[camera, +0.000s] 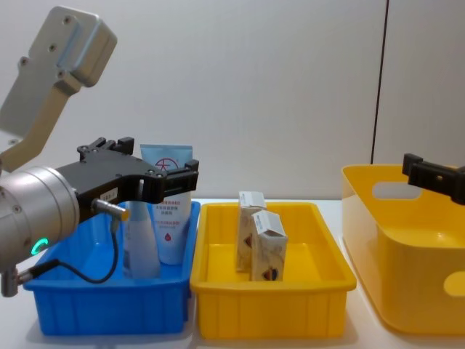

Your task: Bimanual collaborative sorting of washing and personal care products

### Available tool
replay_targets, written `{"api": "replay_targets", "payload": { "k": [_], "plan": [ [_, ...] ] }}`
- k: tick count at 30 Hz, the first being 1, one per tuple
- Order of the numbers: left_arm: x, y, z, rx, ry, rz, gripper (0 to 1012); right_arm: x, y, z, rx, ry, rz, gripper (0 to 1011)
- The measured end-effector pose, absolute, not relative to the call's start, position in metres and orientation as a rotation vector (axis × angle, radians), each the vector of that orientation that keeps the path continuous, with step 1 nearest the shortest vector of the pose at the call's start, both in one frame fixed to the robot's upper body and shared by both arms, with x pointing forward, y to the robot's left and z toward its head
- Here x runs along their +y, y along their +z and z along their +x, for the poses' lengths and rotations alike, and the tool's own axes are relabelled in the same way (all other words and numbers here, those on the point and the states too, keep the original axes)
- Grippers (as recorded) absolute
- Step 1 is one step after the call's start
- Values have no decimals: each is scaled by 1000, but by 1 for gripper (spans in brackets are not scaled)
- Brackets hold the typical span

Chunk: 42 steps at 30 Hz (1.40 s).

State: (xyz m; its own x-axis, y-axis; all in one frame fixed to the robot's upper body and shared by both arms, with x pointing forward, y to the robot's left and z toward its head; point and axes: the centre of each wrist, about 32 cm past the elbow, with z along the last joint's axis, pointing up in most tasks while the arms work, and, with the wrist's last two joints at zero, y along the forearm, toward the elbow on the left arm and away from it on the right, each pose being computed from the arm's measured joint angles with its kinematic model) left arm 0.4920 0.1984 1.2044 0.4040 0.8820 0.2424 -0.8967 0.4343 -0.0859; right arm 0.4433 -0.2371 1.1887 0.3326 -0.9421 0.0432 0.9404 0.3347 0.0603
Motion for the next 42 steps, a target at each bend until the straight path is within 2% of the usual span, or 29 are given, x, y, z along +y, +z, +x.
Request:
{"api": "replay_targets", "payload": {
  "k": [42],
  "plan": [
    [198, 1204, 492, -268, 1124, 61, 1001, -237, 1189, 443, -75, -1230, 26, 1003]
  ]
}}
